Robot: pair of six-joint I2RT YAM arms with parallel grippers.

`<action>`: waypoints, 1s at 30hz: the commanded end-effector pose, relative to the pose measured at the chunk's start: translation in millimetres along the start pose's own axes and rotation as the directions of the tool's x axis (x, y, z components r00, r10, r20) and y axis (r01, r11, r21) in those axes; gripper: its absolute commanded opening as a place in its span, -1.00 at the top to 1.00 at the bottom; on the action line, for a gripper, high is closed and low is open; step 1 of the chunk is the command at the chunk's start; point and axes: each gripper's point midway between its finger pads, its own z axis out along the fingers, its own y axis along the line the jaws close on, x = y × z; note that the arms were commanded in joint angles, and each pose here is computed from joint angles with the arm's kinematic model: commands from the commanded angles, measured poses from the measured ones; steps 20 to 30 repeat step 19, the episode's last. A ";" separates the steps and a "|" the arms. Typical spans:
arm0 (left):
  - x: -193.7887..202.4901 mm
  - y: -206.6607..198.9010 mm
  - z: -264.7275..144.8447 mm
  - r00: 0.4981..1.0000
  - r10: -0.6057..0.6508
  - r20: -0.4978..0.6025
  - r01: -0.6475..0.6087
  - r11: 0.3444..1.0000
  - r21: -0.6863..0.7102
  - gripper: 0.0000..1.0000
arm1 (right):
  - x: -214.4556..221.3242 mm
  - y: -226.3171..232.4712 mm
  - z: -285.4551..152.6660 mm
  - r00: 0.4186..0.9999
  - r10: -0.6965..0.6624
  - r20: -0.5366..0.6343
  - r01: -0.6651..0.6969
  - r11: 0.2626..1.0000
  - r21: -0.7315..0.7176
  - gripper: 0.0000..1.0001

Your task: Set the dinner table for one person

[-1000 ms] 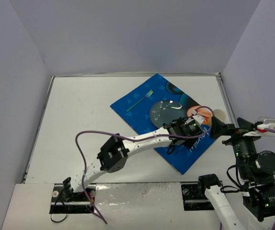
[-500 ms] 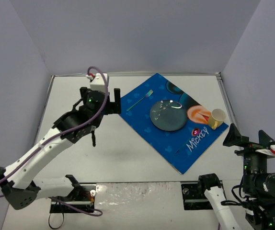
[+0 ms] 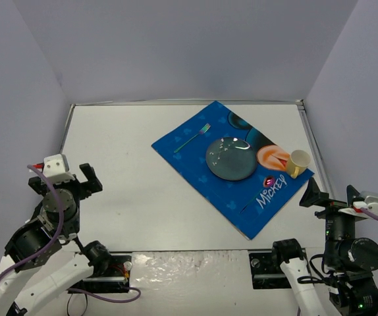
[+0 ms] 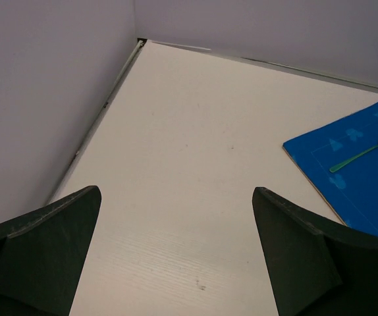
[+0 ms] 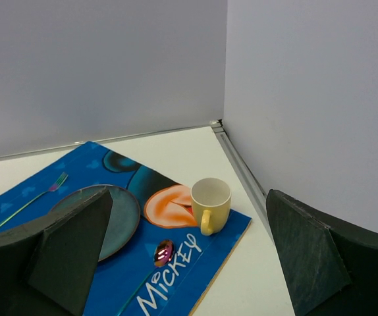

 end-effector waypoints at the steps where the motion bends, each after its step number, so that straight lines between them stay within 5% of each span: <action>1: 0.6 27.4 -2.1 0.999 -0.007 0.045 0.012 0.992 -0.122 -0.94 | -19.4 6.4 4.3 0.997 0.012 0.070 -0.009 0.999 -0.032 -1.00; 30: 7.4 31.7 3.0 0.999 -0.010 0.043 0.018 0.984 -0.179 -0.94 | -14.3 9.5 8.4 0.998 0.022 0.062 -0.020 0.999 -0.038 -1.00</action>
